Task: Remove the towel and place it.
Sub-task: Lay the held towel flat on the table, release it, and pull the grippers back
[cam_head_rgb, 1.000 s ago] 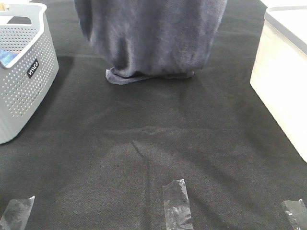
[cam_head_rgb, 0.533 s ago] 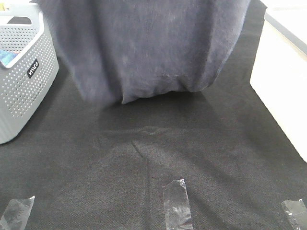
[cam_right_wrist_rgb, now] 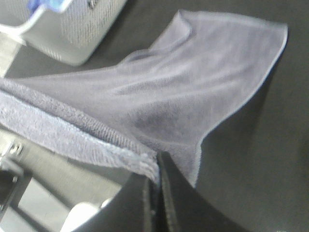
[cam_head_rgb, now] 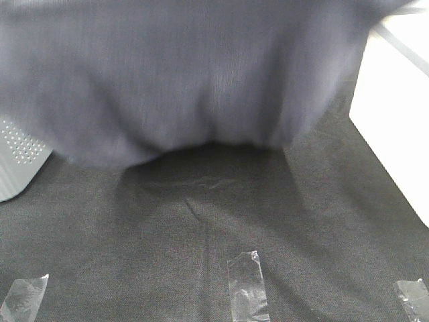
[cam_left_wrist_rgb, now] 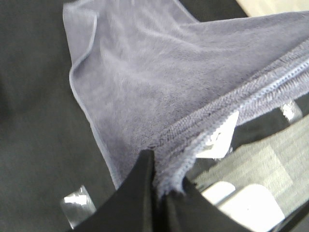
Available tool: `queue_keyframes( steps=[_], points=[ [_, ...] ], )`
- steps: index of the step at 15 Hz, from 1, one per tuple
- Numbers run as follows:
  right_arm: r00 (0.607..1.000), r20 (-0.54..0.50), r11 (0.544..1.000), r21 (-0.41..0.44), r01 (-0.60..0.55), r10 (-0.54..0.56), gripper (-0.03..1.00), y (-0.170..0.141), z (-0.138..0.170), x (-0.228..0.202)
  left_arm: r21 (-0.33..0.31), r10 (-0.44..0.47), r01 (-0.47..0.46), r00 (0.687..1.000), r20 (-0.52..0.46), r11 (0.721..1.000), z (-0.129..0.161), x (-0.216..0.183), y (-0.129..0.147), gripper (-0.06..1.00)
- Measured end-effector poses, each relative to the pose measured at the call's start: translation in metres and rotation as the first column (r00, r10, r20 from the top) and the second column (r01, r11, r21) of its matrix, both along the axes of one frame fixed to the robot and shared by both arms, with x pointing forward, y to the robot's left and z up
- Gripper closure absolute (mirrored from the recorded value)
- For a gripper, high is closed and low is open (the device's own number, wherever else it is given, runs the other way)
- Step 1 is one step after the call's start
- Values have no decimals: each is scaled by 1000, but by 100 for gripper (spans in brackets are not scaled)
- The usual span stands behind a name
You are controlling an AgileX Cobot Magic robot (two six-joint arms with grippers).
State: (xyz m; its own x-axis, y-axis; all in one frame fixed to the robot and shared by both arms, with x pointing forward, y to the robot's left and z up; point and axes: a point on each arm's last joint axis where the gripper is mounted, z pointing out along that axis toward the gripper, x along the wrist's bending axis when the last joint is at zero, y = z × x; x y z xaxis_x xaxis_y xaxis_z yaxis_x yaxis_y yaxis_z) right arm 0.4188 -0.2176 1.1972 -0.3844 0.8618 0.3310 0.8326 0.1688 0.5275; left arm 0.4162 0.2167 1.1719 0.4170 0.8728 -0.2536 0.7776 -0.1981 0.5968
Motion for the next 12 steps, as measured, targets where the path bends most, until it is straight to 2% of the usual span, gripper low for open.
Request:
queue_keyframes(
  steps=[2, 7, 10, 12],
  points=[
    [999, -41, 1000, -8, 9, -9, 95, -4, -16, -14, 11, -19, 19, 999, -37, 1000, -14, -3, 0, 94],
    [993, -112, 998, -47, 35, -40, 95, -12, -53, -36, -19, -50, 48, 990, -129, 999, -38, -9, -5, 94],
    [984, -173, 997, -61, 44, -54, 95, -16, -78, -52, -49, -83, 72, 960, -268, 996, -76, -17, -8, 94],
    [980, -192, 997, -60, 48, -59, 95, -18, -86, -59, -62, -87, 71, 947, -310, 996, -87, -21, -9, 94]
  ],
)
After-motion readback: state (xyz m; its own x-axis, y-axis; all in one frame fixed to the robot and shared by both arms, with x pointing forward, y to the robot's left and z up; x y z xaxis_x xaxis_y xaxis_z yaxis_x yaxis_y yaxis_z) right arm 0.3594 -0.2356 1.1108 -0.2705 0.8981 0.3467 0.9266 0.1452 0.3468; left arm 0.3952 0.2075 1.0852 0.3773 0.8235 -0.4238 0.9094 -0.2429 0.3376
